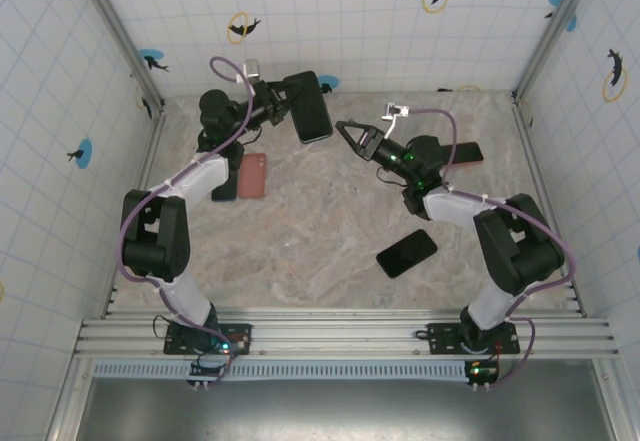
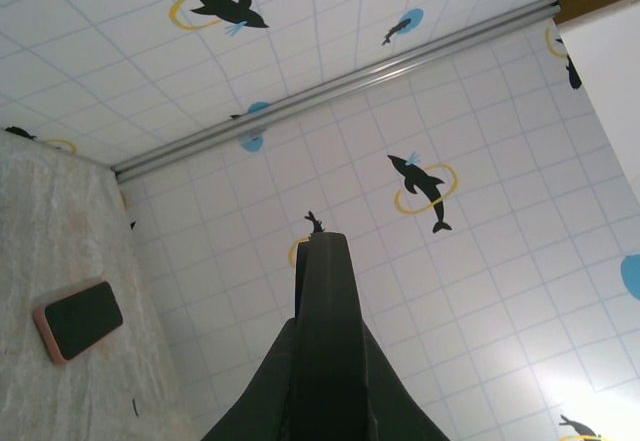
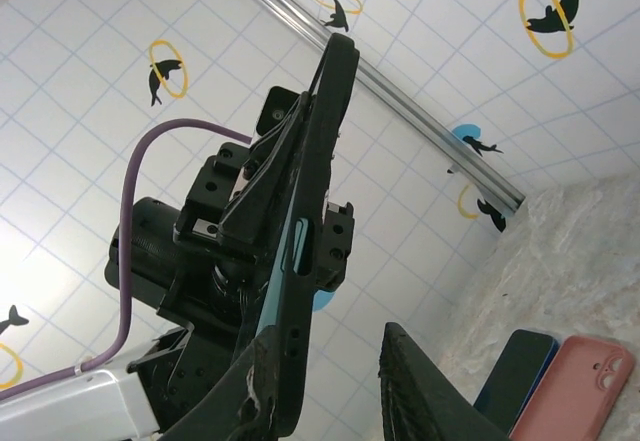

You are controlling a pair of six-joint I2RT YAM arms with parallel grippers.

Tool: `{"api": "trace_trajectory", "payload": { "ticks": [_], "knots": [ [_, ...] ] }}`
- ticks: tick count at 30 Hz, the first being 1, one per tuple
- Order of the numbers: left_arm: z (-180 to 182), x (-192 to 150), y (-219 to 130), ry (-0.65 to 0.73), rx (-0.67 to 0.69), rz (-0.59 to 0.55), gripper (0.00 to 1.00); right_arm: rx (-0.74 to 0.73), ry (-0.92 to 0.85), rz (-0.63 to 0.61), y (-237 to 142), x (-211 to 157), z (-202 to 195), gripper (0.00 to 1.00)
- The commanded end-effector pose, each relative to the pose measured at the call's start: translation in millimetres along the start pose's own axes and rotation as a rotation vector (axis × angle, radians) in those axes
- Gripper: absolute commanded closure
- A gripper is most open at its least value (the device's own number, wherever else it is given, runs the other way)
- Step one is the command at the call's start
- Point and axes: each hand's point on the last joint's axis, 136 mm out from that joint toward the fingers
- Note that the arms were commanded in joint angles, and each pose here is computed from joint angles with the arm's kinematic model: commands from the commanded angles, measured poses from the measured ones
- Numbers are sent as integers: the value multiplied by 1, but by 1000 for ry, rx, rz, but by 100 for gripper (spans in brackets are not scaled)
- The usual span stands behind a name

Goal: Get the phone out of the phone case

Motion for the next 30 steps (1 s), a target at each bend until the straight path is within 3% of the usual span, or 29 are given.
{"api": "trace_trajectory", "payload": {
  "ticks": [1, 20, 30],
  "knots": [
    [-26, 6, -2, 38, -71, -23, 100, 71, -14, -24, 9, 9, 17, 71],
    [-17, 2, -5, 43, -54, -24, 100, 127, 15, -26, 10, 6, 26, 73],
    [-34, 3, -7, 28, -118, -32, 100, 72, 37, 35, 14, -11, 9, 75]
  ]
}}
Point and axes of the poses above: each hand's point on the last joint's axis, 136 mm out from that joint toward the fingers, its own y axis out along the fingers, its own z axis along the line the jaws close on, x = y × z, and after that the axes turned 6 degrees about -y, right-handed
